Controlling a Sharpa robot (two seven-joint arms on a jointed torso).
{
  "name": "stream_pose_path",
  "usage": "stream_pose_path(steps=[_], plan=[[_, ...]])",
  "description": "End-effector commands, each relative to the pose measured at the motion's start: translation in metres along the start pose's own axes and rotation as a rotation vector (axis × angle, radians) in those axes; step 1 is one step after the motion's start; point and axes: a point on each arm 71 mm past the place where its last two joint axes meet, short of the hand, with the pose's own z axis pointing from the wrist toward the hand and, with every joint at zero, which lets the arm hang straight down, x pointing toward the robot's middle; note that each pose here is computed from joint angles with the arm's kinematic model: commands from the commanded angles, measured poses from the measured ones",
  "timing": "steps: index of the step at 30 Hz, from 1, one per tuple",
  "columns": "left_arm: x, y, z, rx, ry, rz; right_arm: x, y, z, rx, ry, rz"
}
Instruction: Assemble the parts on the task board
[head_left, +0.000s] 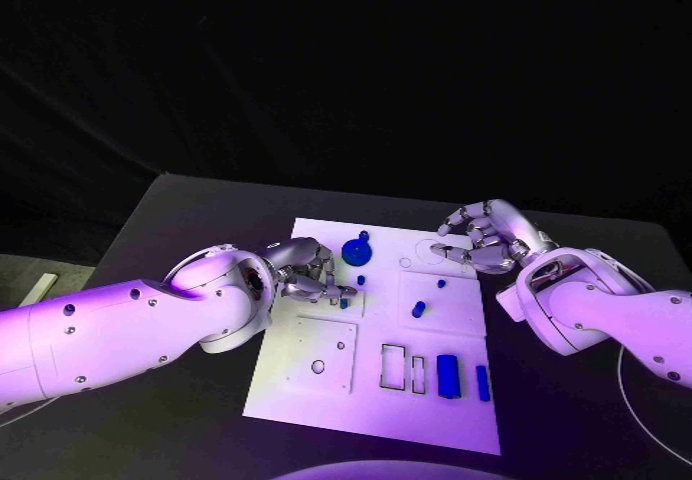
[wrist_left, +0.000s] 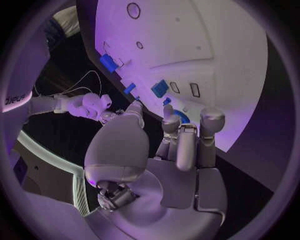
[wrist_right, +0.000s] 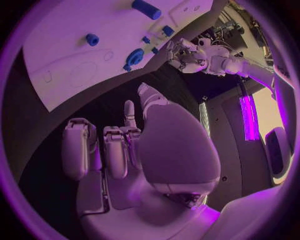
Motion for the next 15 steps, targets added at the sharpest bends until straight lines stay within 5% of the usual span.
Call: stream_pose_path(steps=[1,10,15], plan=[[0.0057,0.0032,0.0021,-0.073,0.080,-0.076,0.000,-0.001,0.000,0.010,0.001,-0.002],[0.0048,0.0105,0.0074,-0.188,0.280,-0.233,-0.001,-0.003,0.001,0.026,0.007,-0.004],[-0.0012,0.0087,0.0089,-0.197,0.335,-0.240,-0.001,-0.003,0.002,0.031,0.007,-0.004]])
